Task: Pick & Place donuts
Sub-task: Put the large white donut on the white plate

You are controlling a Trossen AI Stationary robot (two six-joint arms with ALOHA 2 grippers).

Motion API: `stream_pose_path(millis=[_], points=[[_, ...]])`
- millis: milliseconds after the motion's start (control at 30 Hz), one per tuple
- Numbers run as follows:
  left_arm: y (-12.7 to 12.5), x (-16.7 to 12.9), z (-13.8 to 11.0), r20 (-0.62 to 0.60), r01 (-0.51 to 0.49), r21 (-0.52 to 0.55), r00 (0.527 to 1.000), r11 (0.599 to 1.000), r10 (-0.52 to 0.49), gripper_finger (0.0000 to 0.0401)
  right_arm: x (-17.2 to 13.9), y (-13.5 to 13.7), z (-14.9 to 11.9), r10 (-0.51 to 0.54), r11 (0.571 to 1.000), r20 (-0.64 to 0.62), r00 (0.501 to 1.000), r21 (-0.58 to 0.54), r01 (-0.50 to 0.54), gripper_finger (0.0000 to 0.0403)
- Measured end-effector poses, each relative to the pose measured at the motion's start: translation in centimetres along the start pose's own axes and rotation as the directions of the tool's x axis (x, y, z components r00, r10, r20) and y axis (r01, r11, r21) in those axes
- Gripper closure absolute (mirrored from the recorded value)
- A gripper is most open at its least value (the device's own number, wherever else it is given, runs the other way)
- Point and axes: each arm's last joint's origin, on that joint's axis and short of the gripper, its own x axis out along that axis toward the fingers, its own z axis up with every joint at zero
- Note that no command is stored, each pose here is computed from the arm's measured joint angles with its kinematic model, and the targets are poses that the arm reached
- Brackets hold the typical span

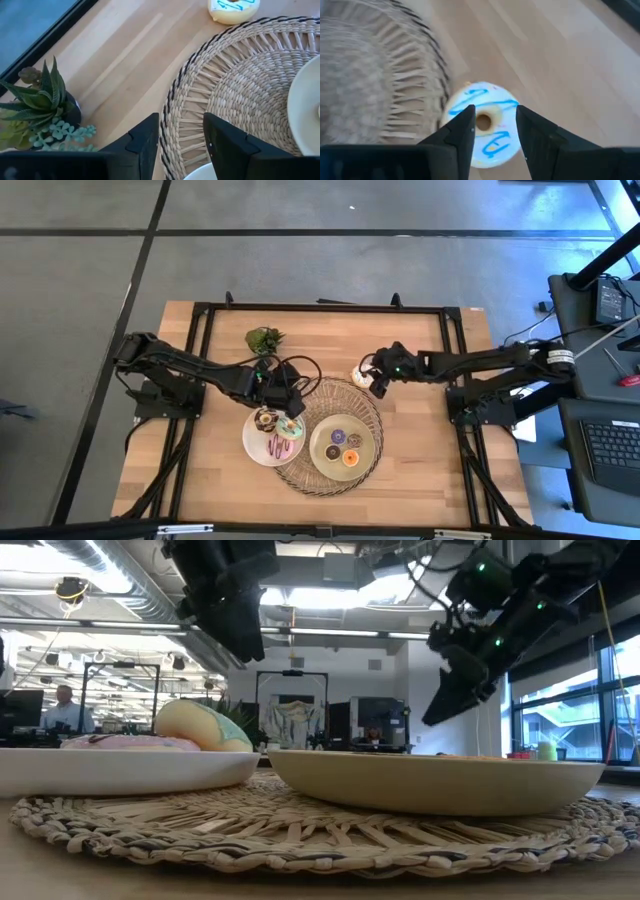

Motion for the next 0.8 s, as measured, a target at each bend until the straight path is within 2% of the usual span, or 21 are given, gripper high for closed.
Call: stream_pose_path(millis=[133,400,467,600,800], points=[[0.0,0.0,0.1,0.006,0.001,-0.002,1.000,1.000,-0.001,0.0249,1.2,-0.5,-0.4,-0.031,0.996,-0.042,0.999,0.080,0.034,0.0236],[-0.1,0.0,0.1,0.020,-0.005,0.013,1.000,1.000,0.005,0.0253,2.9,-1.6,-1.2,-0.079,0.968,-0.121,0.990,0.227,0.105,0.0155],[-0.1,0.0,0.1,0.020,-0.005,0.012,1.000,1.000,0.004,0.0252,3.3,-1.6,-1.5,-0.080,0.969,-0.138,0.987,0.223,0.109,0.0142],[-0.1,0.0,0.1,0.021,-0.005,0.012,1.000,1.000,0.004,0.0249,3.9,-1.6,-1.9,-0.077,0.970,-0.170,0.983,0.216,0.113,0.0129],[-0.1,0.0,0.1,0.021,-0.005,0.011,1.000,1.000,0.005,0.0253,4.7,-1.5,-2.3,-0.081,0.964,-0.188,0.979,0.235,0.125,0.0133]])
